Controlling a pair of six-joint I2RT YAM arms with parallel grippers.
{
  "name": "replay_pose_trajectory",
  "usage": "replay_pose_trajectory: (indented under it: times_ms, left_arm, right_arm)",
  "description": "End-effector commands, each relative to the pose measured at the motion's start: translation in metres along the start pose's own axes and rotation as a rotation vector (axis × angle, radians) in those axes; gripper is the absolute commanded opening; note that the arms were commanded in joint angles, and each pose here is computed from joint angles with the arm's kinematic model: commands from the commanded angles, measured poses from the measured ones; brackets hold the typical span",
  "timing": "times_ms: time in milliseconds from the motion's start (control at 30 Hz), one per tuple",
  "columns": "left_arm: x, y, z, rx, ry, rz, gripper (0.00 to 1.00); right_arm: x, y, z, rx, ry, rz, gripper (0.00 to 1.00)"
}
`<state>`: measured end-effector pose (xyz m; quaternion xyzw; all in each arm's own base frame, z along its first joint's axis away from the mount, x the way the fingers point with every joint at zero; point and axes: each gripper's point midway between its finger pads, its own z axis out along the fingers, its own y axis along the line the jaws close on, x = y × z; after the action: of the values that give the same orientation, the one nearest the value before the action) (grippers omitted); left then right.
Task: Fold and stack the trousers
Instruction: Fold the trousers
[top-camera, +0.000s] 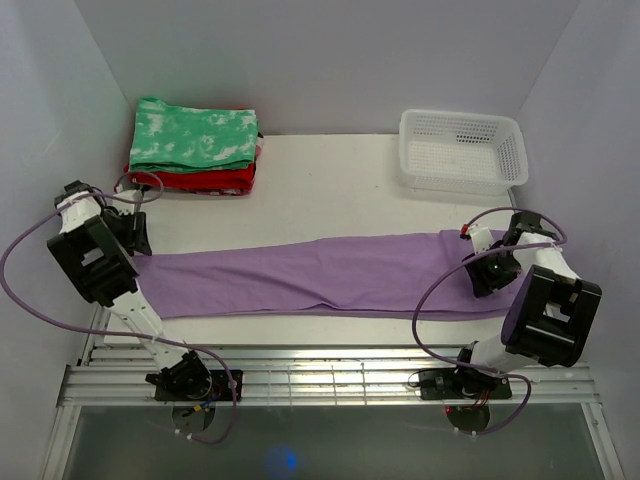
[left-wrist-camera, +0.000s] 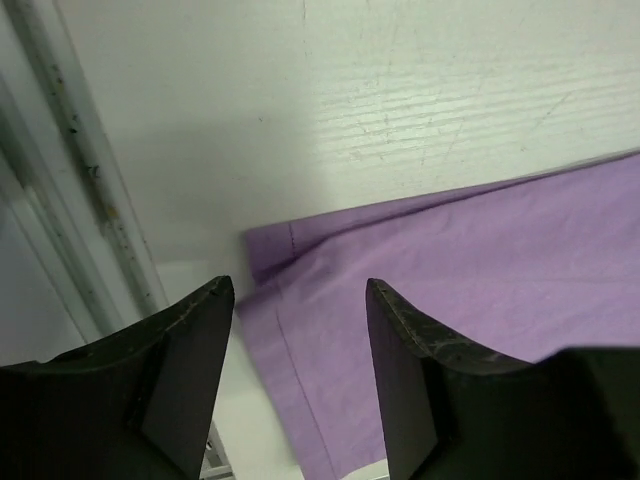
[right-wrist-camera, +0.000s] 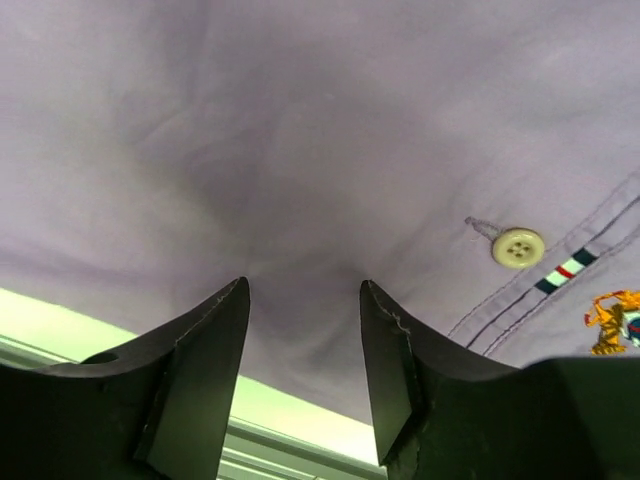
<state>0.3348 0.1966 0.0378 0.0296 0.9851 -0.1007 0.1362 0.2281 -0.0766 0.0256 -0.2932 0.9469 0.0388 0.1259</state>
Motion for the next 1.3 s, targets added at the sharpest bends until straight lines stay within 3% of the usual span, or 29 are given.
replay_pose_trajectory:
  times_ms: [0, 200, 500, 633, 700, 767, 833, 967, 1000, 1133, 1267]
  left_arm:
    - [-0.038, -0.006, -0.061, -0.048, -0.194, 0.101, 0.66]
    - [0.026, -0.002, -0.068, -0.048, -0.143, -0.068, 0.67]
    - [0.084, 0.000, -0.025, -0.083, -0.107, -0.217, 0.69]
    - [0.100, 0.002, -0.004, -0.126, -0.101, -0.232, 0.65]
    - [0.113, -0.003, 0.008, -0.111, -0.062, -0.246, 0.53]
    - [0.118, 0.000, 0.012, -0.117, -0.041, -0.256, 0.47]
    - [0.102, 0.005, -0.001, -0.134, -0.096, -0.226, 0.51]
    - [0.030, -0.002, -0.071, -0.144, -0.340, -0.075, 0.68]
    - [-0.002, -0.007, -0.100, -0.129, -0.440, -0.014, 0.71]
    - [-0.069, -0.079, -0.146, -0.001, -0.569, 0.226, 0.78]
    - [-0.109, -0.224, -0.135, 0.251, -0.585, 0.526, 0.83]
  right_arm:
    - [-0.032, 0.000, -0.031, -0.022, -0.126, -0.001, 0.55]
    - [-0.068, 0.008, -0.052, -0.062, -0.237, -0.037, 0.61]
    - [-0.063, 0.026, -0.027, -0.113, -0.162, -0.092, 0.62]
    - [-0.059, 0.035, -0.020, -0.126, -0.152, -0.101, 0.63]
    - [-0.061, 0.036, -0.014, -0.106, -0.145, -0.125, 0.62]
    - [-0.051, 0.043, -0.004, -0.118, -0.102, -0.135, 0.59]
    - [-0.041, 0.053, 0.004, -0.136, -0.052, -0.172, 0.53]
    - [-0.006, 0.096, 0.024, -0.225, 0.048, -0.261, 0.42]
    - [-0.003, 0.103, 0.026, -0.236, 0.056, -0.283, 0.40]
    - [-0.004, 0.138, 0.023, -0.330, 0.022, -0.387, 0.36]
    - [-0.046, 0.159, -0.022, -0.430, -0.160, -0.459, 0.47]
